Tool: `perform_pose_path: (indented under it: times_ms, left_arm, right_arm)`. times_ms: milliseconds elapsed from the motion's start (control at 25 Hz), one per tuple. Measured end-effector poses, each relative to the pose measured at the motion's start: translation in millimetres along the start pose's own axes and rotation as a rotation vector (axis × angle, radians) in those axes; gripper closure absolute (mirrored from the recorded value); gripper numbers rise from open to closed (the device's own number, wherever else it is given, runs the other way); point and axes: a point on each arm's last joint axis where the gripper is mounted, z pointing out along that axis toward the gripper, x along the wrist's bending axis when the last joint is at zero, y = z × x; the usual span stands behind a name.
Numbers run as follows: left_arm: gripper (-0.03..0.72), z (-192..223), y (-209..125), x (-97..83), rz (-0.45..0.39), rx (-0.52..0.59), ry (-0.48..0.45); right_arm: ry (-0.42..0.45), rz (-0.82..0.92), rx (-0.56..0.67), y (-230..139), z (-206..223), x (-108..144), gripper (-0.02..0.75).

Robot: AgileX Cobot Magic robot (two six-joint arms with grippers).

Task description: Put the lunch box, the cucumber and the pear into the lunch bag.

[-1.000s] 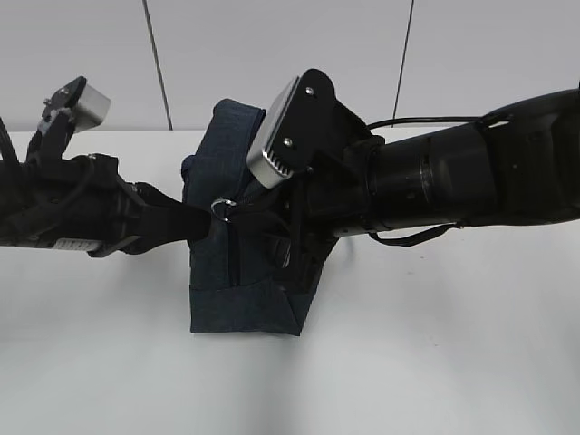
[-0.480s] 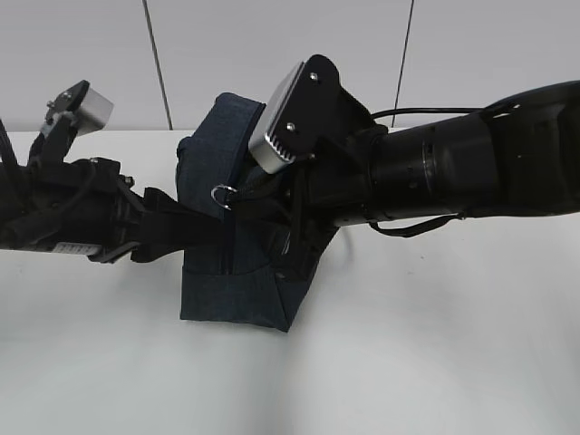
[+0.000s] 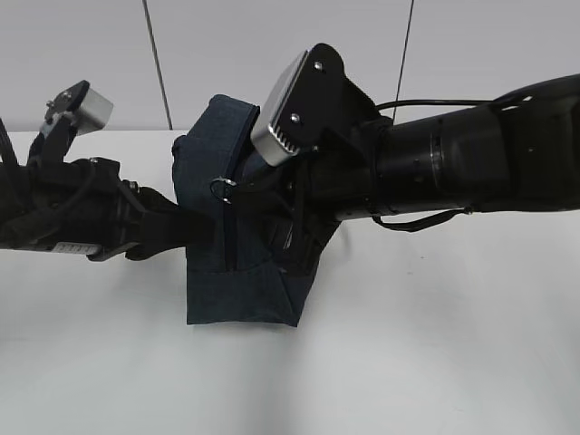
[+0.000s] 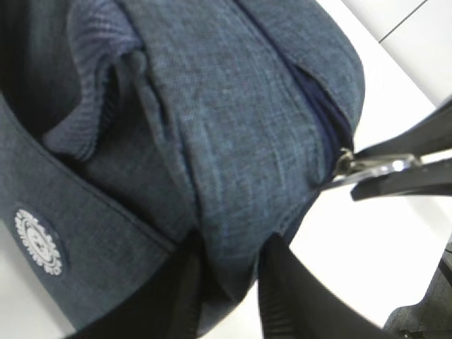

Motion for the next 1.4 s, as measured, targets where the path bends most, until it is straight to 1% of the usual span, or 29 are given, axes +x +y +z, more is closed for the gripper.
perform_pose_path:
  times_ms: [120, 280, 520, 800, 1200, 1400]
  left_arm:
    - [0.623, 0, 0, -0.2, -0.002, -0.001, -0.002]
    - [0.665, 1, -1, 0.5, -0.005, 0.003, -0.003]
    - [0.672, 9, -6, 4.1, -0.033, 0.036, -0.031]
    - [0.674, 9, -7, 4.1, -0.024, 0.046, -0.036]
    - [0.675, 9, -5, 4.2, -0.016, 0.044, -0.036]
    - [0.676, 9, -5, 4.2, -0.016, 0.044, -0.036]
  right_arm:
    - [-0.004, -0.006, -0.007, 3, -2, 0, 0.738]
    - [0.005, -0.008, -0.014, 4, -3, 1, 0.738]
    - [0.017, -0.016, -0.020, 4, -3, 2, 0.738]
    - [0.015, -0.016, -0.023, 5, -3, 1, 0.738]
    - [-0.043, -0.041, -0.022, 15, -3, -10, 0.738]
    - [-0.050, -0.048, -0.027, 18, -4, -11, 0.738]
